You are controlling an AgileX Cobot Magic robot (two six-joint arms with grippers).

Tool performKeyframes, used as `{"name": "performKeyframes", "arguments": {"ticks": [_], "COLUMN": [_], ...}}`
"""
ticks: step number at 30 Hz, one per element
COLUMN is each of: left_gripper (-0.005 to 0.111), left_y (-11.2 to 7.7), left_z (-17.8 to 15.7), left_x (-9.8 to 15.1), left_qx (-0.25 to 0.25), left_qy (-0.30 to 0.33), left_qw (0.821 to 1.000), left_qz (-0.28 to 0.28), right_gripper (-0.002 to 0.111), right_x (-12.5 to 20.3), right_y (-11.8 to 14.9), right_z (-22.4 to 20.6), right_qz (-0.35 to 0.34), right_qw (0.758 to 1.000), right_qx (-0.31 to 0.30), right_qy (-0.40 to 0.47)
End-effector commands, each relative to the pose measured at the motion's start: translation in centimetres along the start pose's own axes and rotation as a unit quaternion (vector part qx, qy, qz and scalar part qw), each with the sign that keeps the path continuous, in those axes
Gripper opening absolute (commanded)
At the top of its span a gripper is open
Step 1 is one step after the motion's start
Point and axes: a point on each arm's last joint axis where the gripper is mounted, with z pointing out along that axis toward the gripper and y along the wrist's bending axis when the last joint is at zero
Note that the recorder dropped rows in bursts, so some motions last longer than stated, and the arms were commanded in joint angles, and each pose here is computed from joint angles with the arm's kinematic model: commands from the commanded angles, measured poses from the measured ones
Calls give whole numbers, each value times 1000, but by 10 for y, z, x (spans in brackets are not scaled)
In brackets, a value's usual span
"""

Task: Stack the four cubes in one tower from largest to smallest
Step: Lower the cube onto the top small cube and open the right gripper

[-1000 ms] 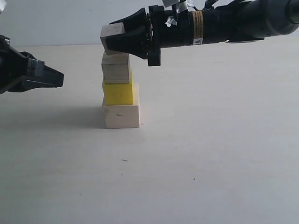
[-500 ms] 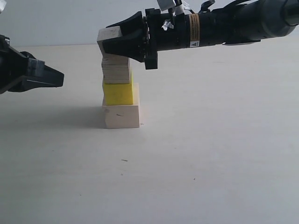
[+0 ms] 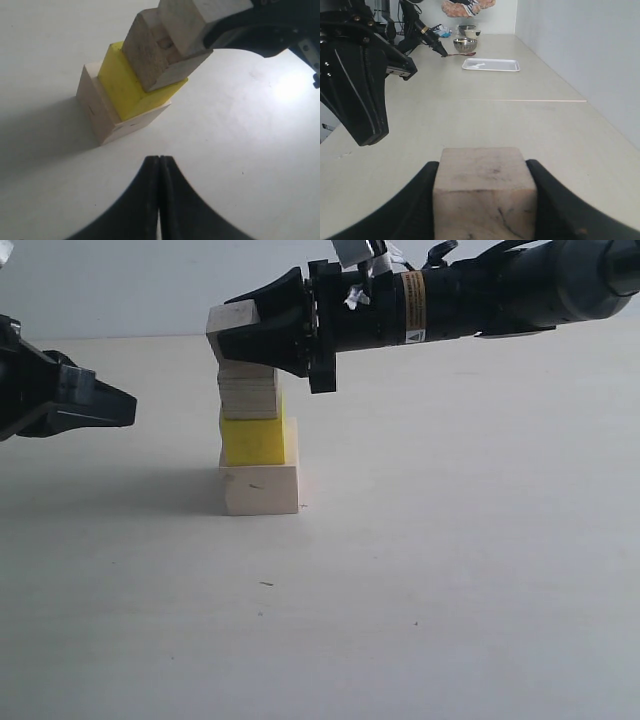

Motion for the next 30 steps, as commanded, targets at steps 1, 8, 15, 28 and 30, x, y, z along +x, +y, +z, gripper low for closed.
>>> {"name": "performKeyframes", "arguments": {"ticks": [1,8,15,28,30], "left_gripper": [0,0,0,0,0], "left_y": [-1,-1,-1,-1,-1], "left_z": [-2,-2,-2,-2,-2], "left_x": [-1,-1,-1,0,0], "left_qx": [2,2,3,3,3], "left_qy": [-7,-7,-7,-6,-6], "left_qw": [1000,1000,1000,1000,1000], "left_qz": [-1,-1,-1,-2,-2], "right_gripper": [0,0,0,0,0], "right_x": [-1,-1,-1,10,10], "right_y": [1,0,-2,-3,-3], "right_z": [1,1,1,3,3], "right_qz": [-4,-4,-9,4,4], "right_qw": [1000,1000,1000,1000,1000], "right_qx": [0,7,14,8,8], "right_qy": [-3,0,-5,-12,-12]}}
